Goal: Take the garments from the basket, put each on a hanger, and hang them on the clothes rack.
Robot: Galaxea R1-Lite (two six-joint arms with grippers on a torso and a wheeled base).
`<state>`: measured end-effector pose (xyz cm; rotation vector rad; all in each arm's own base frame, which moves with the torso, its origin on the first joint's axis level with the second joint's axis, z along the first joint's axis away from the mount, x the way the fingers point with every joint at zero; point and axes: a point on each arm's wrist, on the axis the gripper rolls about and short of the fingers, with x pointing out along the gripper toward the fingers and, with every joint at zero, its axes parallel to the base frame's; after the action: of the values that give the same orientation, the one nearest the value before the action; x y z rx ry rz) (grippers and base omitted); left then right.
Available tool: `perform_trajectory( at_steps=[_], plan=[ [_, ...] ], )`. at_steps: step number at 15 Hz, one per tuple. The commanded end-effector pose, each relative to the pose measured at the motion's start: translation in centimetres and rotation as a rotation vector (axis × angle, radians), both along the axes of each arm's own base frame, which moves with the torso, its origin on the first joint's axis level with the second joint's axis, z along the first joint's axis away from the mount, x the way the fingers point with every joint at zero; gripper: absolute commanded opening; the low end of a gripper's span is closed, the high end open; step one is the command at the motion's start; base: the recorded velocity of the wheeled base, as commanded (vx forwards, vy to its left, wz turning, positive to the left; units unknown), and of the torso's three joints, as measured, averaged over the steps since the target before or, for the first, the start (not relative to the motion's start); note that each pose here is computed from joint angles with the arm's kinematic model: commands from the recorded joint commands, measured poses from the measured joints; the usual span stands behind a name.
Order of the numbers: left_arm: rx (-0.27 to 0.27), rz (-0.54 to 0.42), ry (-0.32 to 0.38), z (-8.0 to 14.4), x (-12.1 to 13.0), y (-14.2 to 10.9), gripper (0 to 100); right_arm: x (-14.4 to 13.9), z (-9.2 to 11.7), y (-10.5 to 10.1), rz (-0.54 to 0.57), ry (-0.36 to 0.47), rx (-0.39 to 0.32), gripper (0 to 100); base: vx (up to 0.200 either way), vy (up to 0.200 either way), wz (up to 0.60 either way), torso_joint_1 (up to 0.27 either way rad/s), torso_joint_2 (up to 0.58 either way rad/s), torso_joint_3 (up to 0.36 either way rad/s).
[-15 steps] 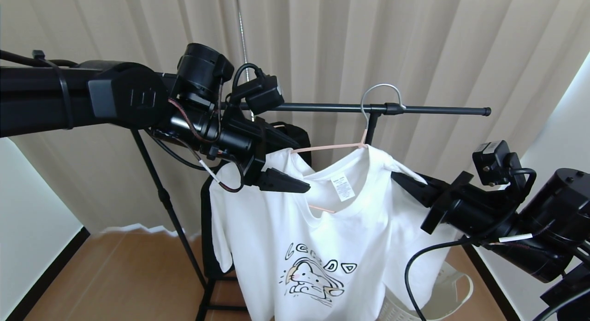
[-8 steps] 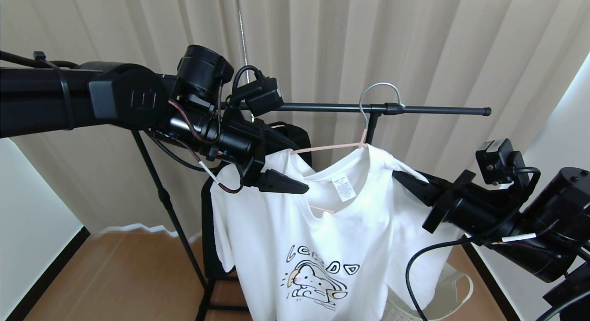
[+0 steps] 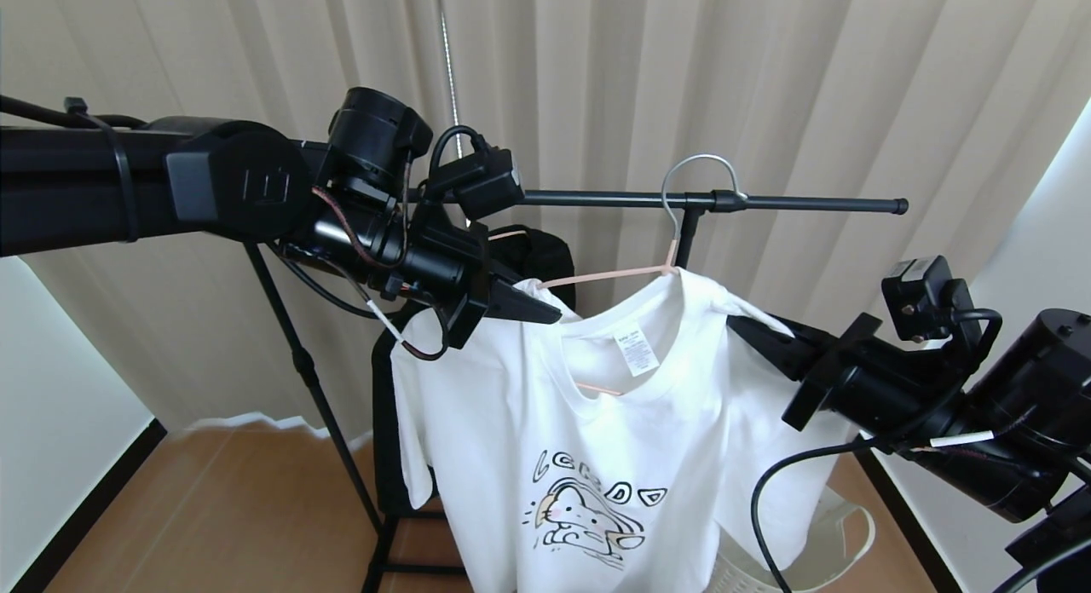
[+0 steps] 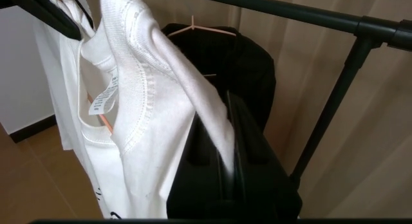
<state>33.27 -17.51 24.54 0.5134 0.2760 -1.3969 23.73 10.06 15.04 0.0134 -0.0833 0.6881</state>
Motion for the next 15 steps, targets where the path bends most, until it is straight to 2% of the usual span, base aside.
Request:
perform_trajectory(
  at_steps=[1,4,6,7,15],
  plan=[
    [-0.002,0.000,-0.004,0.1,-0.1,0.0,0,-0.1,0.0,0.0,0.000,-0.009,-0.003,0,0.000,0.000,0.00,0.000,0.00,0.000],
    [-0.002,0.000,-0.004,0.2,-0.1,0.1,0,-0.6,0.7,-0.2,-0.002,-0.041,-0.013,0,0.000,0.000,0.00,0.000,0.00,0.000],
    [-0.003,0.000,-0.008,0.2,-0.1,0.1,0,-0.9,1.1,-0.3,-0.003,-0.022,-0.020,0,0.000,0.000,0.00,0.000,0.00,0.000],
    [-0.005,0.000,-0.010,0.3,-0.1,0.0,0,-1.2,1.3,-0.5,-0.002,-0.024,-0.019,100,0.000,0.000,0.00,0.000,0.00,0.000],
    [-0.012,0.033,-0.020,0.7,0.3,1.2,0,-0.8,1.2,-1.5,-0.007,-0.025,-0.029,100,0.000,0.000,0.00,0.000,0.00,0.000]
  ],
)
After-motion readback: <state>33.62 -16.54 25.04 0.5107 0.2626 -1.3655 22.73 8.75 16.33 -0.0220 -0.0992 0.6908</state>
